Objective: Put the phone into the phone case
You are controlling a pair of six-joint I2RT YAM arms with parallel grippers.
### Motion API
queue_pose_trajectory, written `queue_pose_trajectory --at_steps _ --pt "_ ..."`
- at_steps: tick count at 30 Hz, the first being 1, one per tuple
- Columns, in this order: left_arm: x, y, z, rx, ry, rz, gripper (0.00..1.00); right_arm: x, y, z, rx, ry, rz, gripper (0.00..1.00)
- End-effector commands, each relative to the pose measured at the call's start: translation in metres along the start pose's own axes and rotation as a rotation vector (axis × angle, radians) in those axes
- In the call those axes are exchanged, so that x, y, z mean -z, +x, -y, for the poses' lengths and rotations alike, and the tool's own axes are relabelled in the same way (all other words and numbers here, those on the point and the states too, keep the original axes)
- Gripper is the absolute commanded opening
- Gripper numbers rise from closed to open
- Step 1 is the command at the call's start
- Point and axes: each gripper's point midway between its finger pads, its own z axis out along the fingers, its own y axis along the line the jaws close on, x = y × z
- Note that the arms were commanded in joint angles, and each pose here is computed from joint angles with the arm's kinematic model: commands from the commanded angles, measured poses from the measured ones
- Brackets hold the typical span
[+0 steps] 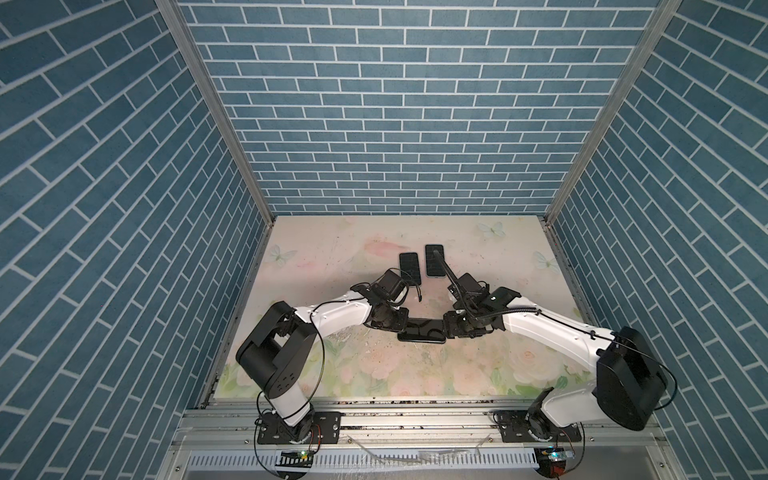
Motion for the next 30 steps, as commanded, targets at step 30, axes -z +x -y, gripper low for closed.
queue_pose_trajectory --at_steps 30 --pt "-0.02 0.021 -0.016 0.007 -0.056 -0.108 0.27 -0.043 0.01 0.006 -0.082 -0.028 -0.1 0.13"
